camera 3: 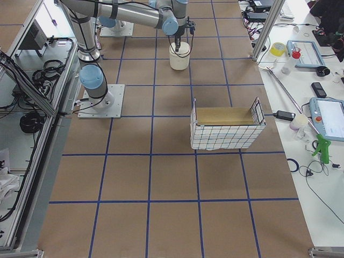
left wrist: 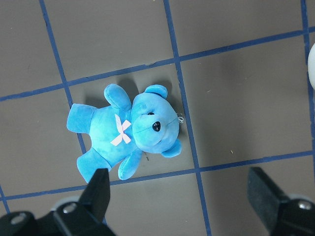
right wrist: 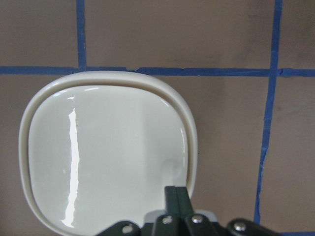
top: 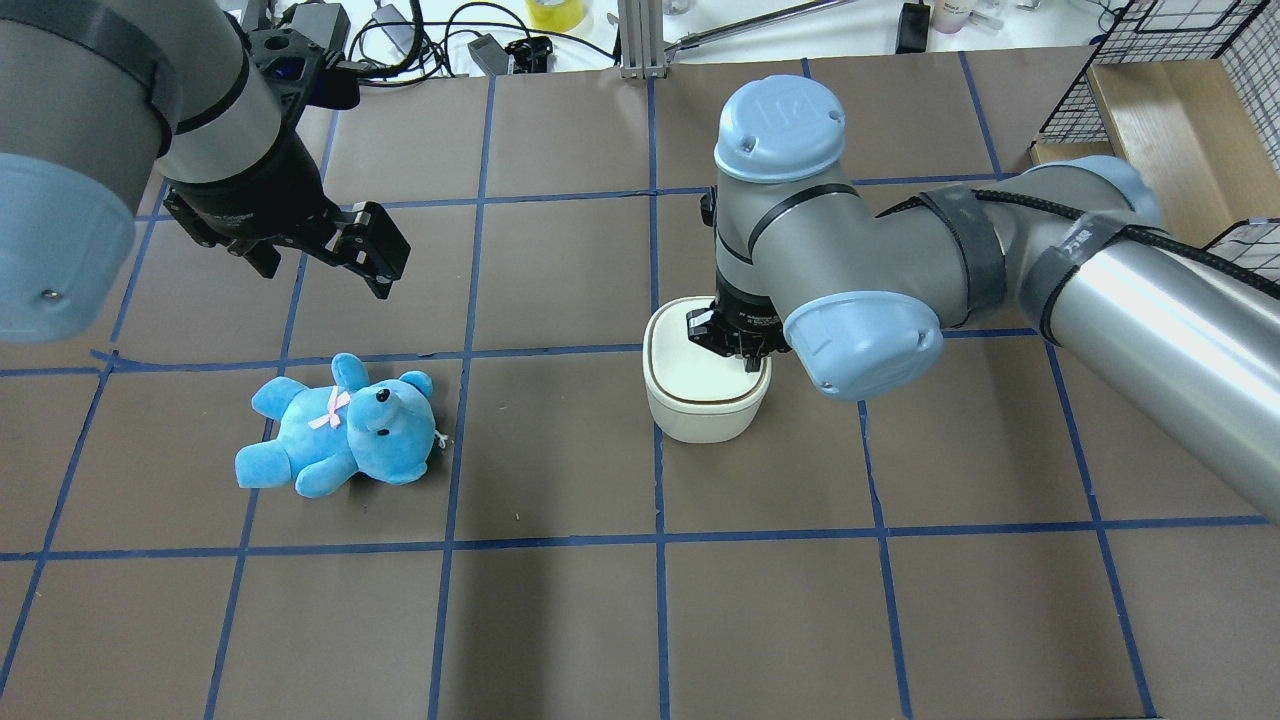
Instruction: Open trash can with right arm
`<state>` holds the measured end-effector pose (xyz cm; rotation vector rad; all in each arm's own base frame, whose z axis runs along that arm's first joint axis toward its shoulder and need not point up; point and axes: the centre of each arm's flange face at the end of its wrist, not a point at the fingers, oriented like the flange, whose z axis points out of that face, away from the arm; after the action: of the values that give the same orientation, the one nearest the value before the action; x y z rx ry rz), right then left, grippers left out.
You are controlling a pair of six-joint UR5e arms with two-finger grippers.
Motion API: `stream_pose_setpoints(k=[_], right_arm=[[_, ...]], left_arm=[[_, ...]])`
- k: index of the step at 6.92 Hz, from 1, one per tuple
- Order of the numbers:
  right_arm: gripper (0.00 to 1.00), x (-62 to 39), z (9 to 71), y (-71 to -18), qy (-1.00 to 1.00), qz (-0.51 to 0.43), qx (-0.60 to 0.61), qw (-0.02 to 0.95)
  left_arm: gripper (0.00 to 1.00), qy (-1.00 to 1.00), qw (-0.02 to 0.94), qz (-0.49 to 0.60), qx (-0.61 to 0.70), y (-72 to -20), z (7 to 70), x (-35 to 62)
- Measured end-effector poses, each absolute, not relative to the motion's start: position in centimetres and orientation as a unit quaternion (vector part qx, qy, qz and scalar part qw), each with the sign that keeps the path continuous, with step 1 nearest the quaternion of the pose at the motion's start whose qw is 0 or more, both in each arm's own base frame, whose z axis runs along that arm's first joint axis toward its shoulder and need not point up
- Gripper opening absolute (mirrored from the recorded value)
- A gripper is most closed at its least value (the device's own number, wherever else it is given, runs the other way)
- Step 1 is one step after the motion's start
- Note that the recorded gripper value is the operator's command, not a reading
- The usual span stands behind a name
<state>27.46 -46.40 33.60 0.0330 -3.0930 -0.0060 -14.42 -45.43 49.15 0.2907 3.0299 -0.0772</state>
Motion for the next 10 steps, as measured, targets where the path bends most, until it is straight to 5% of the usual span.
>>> stream_pose_setpoints(k=[7,8,9,10], right_arm=[[0.00,25.6,39.8,-48.5,-1.000,0.018,0.003,0.020],[0.14,24.5,42.3,-49.6,-1.000,0.013,0.005,0.021],[0.66,23.4,44.5,-50.3,-1.000,0.012,0.010,0.021],[0.84,22.2,46.4,-51.2,-1.000,0.018,0.010,0.020]], left_arm=[[1.00,0.994,0.048,-0.025,0.095,-45.4,49.2,-14.4],[1.00,0.994,0.048,-0.025,0.095,-45.4,49.2,-14.4],[1.00,0.994,0.048,-0.025,0.095,-45.4,49.2,-14.4],[1.00,0.994,0.049,-0.025,0.095,-45.4,49.2,-14.4]])
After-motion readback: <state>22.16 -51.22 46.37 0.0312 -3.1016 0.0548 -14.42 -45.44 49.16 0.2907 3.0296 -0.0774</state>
